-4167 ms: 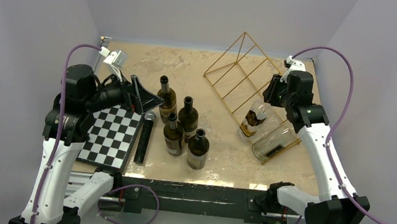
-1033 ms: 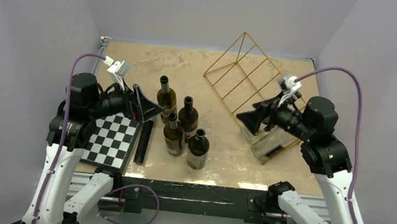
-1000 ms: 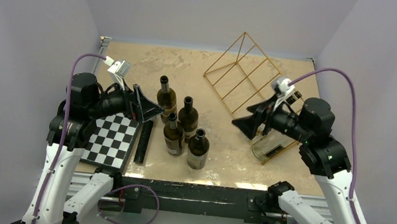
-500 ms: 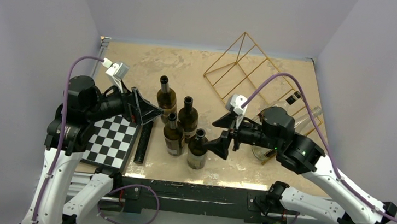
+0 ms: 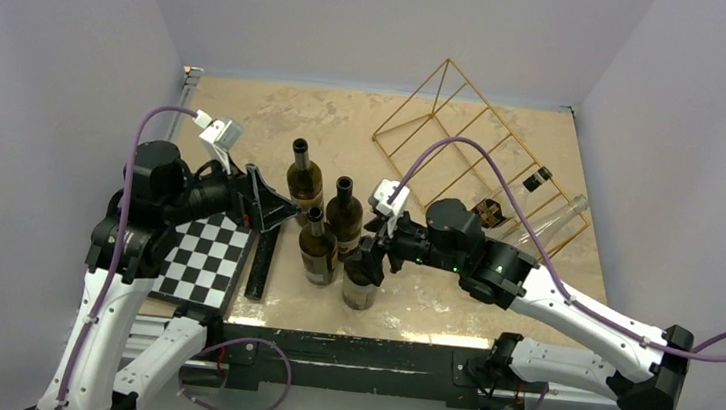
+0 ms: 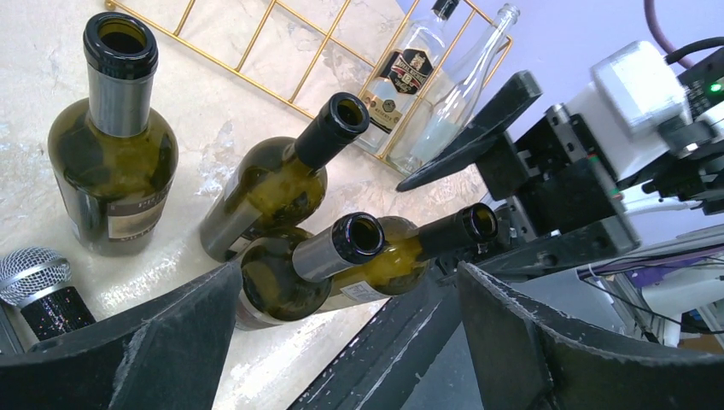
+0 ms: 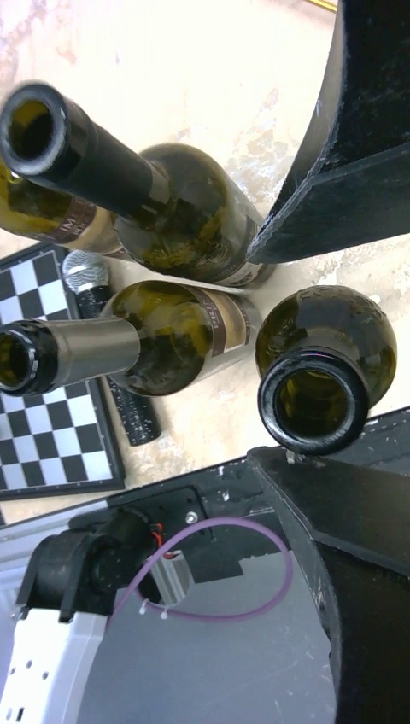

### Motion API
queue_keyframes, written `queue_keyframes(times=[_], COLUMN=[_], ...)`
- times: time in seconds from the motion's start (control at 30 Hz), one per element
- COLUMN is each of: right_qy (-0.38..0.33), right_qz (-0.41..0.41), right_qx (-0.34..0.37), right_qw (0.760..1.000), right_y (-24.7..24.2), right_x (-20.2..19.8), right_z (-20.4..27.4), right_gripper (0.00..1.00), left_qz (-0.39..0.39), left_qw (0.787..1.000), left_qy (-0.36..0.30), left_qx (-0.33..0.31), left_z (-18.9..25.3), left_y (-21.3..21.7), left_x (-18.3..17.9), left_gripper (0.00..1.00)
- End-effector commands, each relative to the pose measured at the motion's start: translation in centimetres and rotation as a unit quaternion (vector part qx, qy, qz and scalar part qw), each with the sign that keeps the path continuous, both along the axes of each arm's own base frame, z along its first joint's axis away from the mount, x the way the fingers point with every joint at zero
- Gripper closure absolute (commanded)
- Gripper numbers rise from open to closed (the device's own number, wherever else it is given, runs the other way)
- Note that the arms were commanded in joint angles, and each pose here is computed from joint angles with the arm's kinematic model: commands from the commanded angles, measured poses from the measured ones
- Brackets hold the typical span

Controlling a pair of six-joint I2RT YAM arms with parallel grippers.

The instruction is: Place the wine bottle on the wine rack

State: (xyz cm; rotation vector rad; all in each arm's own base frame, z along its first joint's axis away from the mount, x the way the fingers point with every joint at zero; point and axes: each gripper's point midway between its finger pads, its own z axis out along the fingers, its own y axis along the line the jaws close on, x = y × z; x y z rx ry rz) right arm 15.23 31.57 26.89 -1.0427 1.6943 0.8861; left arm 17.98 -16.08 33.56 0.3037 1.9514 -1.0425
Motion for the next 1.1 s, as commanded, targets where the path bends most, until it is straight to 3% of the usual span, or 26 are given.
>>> queue_keyframes(times=[0.0, 0.37, 0.43, 0.53, 0.6, 1.07], right_qy=[-0.020, -0.025, -0.025, -0.028, -0.033, -0.093], right_qz=[0.009, -0.014, -0.018, -0.024, -0.027, -0.134], right_qx=[0.023, 0.041, 0.040, 0.041, 0.044, 0.062], right_qw=[1.000, 0.999, 0.999, 0.998, 0.998, 0.985], right_y=[1.6, 1.6, 1.4, 1.1, 0.9, -2.7], right_x=[0.3, 0.7, 0.7, 0.8, 0.9, 3.7], right_z=[0.1, -1.1, -1.1, -0.8, -0.4, 7.8], right_gripper=[0.20, 0.49, 0.60, 0.89, 1.00, 1.00], left_qz=[-0.002, 0.001, 0.001, 0.003, 0.004, 0.002], left_qw=[1.000, 1.000, 1.000, 1.000, 1.000, 1.000], left_qy=[-0.015, -0.008, -0.008, -0.009, -0.008, -0.015], left_qx=[0.012, 0.016, 0.017, 0.018, 0.018, 0.015], left_z=[-0.2, -0.6, -0.7, -0.6, -0.7, -0.2], left_y=[0.0, 0.1, 0.1, 0.1, 0.2, 0.2], left_x=[0.5, 0.8, 0.8, 0.7, 0.8, 0.3], left_gripper=[0.01, 0.01, 0.01, 0.01, 0.01, 0.01])
